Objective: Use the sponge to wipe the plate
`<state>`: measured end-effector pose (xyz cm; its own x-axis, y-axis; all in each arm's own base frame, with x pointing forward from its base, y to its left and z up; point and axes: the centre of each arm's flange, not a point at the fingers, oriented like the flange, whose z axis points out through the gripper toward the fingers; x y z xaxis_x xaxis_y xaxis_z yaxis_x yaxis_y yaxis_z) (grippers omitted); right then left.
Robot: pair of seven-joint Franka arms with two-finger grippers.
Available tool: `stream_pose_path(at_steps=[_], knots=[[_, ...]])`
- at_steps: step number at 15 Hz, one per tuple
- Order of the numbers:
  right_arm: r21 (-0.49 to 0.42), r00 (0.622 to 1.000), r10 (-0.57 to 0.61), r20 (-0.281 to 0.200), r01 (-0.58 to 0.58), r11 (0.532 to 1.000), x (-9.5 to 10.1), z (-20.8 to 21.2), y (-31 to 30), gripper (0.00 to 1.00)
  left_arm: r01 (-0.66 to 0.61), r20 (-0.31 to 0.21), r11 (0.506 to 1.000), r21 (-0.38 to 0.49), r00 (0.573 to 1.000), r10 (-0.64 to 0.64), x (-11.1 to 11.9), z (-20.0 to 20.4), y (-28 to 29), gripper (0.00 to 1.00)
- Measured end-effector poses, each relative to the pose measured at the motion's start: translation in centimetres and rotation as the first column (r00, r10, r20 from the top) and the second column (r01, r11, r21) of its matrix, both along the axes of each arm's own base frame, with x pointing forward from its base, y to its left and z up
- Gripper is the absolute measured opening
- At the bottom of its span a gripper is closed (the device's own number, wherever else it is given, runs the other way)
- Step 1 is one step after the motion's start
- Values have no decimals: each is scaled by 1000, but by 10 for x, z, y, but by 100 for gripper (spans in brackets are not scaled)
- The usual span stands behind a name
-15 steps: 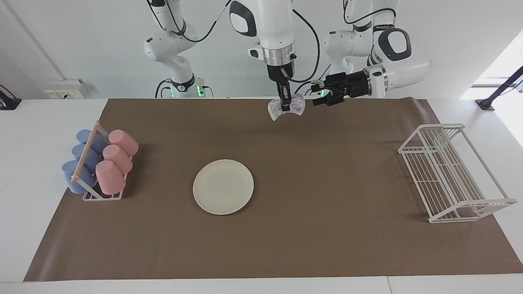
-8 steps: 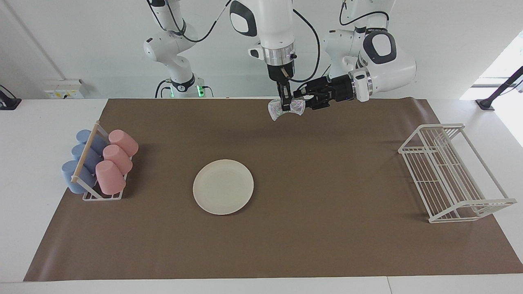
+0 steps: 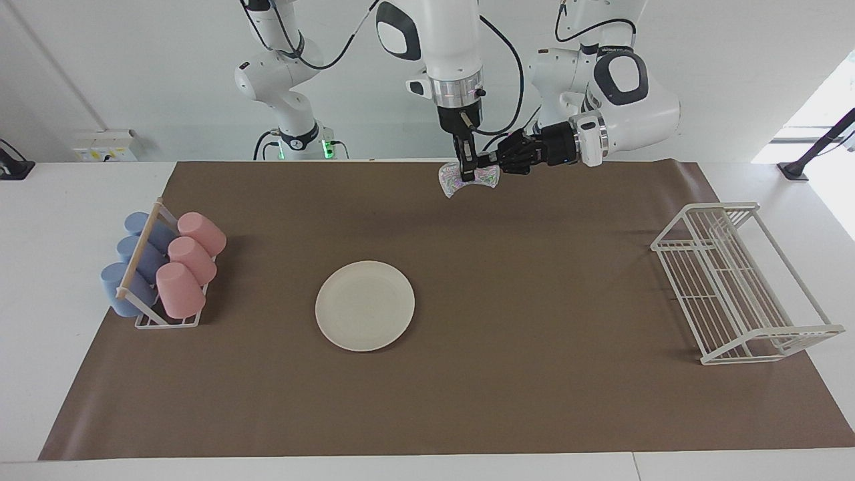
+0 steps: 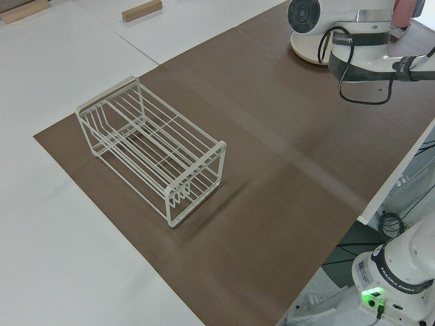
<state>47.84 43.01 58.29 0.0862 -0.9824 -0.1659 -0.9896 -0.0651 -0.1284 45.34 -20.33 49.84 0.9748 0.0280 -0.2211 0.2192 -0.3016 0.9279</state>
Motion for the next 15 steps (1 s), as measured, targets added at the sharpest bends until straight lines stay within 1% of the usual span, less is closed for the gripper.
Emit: stream_pose_path(at_steps=[2,3,5,6,8,9,10,11,13,15], knots=[[-1,1000,9,3,-9,1000,0,0,-1,34,1,-7,1000,-3,1000,-1,0,0,1,7],[-4,999,34,10,-34,999,1,2,-2,44,3,-9,1000,-4,1000,-3,0,0,1,6],[-19,990,134,37,-133,991,6,8,-14,64,0,-15,1000,-5,1000,0,0,0,2,6],[-32,980,194,52,-192,981,12,14,-27,76,-2,-19,1000,-2,1000,2,1,0,4,6],[-72,945,322,65,-317,946,26,25,-66,96,8,-25,999,45,1000,-7,1,-3,9,6],[-95,920,388,60,-382,919,33,30,-90,100,18,-28,997,81,999,-15,1,-6,12,6],[-116,889,455,51,-448,887,39,34,-113,100,25,-29,993,115,999,-22,1,-9,15,6],[-135,849,527,37,-518,844,45,38,-137,100,29,-27,988,150,999,-25,2,-11,21,6],[-161,753,658,4,-649,743,55,41,-180,100,37,-16,970,239,999,-34,5,-17,38,6],[-167,631,775,-33,-768,619,64,41,-222,100,60,-12,934,353,998,-59,8,-22,52,6]])
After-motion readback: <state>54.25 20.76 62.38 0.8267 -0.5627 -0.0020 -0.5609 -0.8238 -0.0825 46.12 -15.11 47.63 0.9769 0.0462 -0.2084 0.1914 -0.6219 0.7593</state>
